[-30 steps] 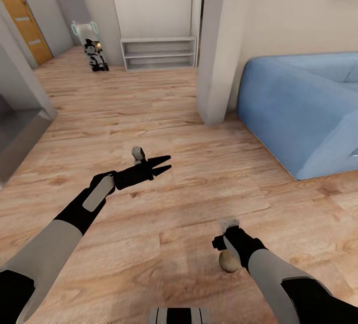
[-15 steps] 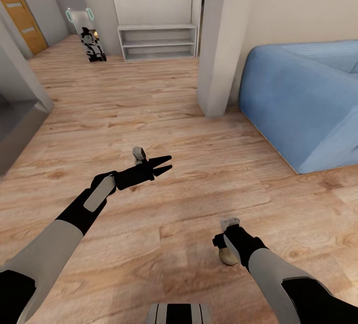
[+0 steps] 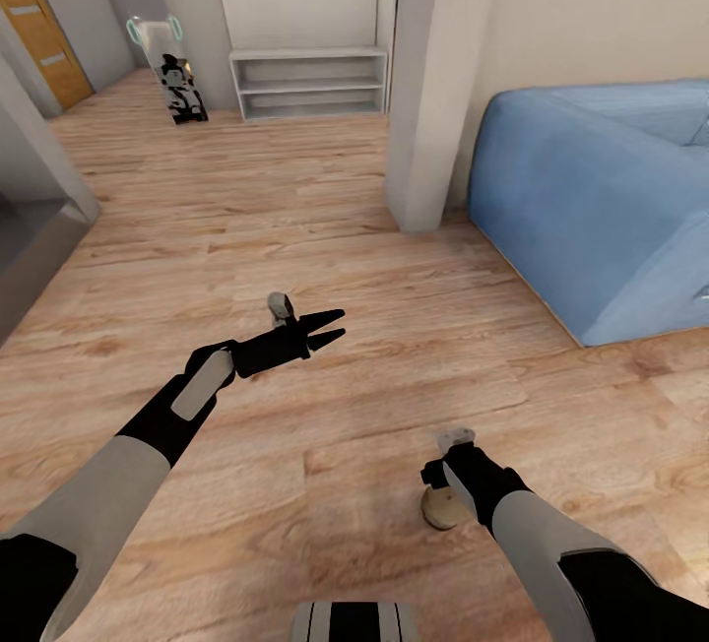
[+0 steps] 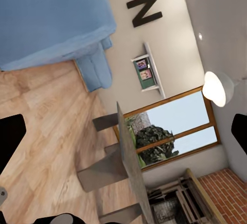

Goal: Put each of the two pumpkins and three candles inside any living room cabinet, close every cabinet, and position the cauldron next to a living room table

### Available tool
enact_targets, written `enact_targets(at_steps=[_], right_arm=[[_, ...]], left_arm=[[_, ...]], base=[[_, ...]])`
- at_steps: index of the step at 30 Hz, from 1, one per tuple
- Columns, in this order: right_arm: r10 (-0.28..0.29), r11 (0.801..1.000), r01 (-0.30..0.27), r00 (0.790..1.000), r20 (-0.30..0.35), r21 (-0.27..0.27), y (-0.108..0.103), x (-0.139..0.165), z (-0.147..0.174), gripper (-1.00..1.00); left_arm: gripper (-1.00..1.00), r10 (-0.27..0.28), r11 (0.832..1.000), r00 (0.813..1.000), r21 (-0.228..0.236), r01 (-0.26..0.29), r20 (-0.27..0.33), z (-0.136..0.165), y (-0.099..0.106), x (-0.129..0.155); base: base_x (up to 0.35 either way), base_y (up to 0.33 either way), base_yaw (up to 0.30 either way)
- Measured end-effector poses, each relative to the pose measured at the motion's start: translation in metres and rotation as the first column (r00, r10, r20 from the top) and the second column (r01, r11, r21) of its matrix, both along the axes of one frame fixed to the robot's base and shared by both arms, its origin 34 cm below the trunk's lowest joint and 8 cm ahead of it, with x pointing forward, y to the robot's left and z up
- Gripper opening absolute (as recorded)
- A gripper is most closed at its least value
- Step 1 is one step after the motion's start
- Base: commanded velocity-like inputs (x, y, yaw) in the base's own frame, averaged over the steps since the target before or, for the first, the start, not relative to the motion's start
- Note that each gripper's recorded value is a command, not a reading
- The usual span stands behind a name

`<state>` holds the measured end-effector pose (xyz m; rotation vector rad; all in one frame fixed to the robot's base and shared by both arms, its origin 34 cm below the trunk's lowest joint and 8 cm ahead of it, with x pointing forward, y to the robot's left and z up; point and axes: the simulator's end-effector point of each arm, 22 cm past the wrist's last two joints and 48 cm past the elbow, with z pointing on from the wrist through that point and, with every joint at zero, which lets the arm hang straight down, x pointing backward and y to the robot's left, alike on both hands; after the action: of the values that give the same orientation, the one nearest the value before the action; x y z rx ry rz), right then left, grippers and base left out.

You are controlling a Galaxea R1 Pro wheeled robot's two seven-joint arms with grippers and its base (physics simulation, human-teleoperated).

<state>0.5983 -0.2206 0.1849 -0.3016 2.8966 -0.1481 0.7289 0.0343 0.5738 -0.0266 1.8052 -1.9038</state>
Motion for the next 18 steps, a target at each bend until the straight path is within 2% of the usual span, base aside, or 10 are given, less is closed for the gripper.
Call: enact_targets(at_steps=[9, 18], right_arm=[[-0.003, 1.0, 0.003, 1.0, -0.006, 0.003, 0.0, -0.002, -0.002, 1.0], [-0.003, 1.0, 0.003, 0.996, -0.085, -0.004, -0.001, -0.023, -0.023, 1.0]], left_arm=[[1.0, 0.0, 1.0, 1.0, 0.0, 0.0, -0.006, -0.003, -0.001, 0.0], [1.0, 0.0, 1.0, 0.999, 0.0, 0.0, -0.042, -0.028, -0.001, 0.002]], base=[[0.004, -0.011, 0.0], [0.0, 0.0, 0.0]])
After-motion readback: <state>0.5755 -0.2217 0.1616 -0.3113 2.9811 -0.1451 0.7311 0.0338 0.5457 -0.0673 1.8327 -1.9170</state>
